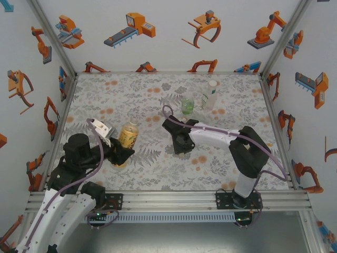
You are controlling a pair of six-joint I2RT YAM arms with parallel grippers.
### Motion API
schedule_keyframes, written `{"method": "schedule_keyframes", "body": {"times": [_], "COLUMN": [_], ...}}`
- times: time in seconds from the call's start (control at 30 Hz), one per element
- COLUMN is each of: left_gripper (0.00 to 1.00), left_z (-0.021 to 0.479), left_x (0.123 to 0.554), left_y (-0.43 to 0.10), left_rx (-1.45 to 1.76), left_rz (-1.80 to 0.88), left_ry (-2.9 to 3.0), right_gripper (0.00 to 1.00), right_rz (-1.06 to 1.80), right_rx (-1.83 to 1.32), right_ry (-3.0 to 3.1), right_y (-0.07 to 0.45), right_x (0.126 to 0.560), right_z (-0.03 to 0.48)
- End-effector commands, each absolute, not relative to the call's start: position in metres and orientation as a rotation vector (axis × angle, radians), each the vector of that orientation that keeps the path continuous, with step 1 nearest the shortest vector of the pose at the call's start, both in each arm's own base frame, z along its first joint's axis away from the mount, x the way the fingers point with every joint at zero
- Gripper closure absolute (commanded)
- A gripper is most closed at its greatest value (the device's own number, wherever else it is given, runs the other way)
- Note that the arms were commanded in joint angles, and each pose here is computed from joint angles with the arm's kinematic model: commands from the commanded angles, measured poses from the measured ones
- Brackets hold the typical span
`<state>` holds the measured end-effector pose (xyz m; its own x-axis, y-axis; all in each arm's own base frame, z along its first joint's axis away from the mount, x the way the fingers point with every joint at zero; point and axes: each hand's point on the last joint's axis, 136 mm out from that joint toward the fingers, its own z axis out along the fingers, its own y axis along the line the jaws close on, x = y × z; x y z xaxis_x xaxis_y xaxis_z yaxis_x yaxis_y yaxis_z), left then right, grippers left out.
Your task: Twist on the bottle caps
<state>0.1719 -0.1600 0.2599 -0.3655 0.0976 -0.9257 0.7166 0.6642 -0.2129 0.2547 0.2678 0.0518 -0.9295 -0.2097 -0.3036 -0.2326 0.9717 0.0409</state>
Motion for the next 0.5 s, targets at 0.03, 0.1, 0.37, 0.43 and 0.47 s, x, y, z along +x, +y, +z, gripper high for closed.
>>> {"method": "schedule_keyframes", "body": {"times": [0.03,0.1,0.37,0.43,0.47], "left_gripper": [1.00,1.00,1.00,1.00,1.00], "left_z": [0.269,0.270,0.268,0.266,0.265], "left_x": [0.158,0.154,0.134,0.130,0.129], "left_y": [-0.176,-0.181,-0.194,-0.196,-0.196], "left_rx": [0.836,0.898,1.132,1.187,1.214], "left_rz": [-0.802,-0.813,-0.824,-0.800,-0.787], "left_ry": [1.750,1.718,1.589,1.571,1.567], "right_gripper": [0.80,0.81,0.84,0.86,0.87], "right_rz": [0.205,0.283,0.576,0.648,0.680], "right_rx": [-0.402,-0.457,-0.718,-0.811,-0.848], "right_ry": [2.683,2.619,2.334,2.245,2.197], "right_y": [0.269,0.274,0.290,0.293,0.293], "right_x": [0.255,0.254,0.232,0.220,0.215], "right_z": [0.095,0.111,0.187,0.209,0.220]}}
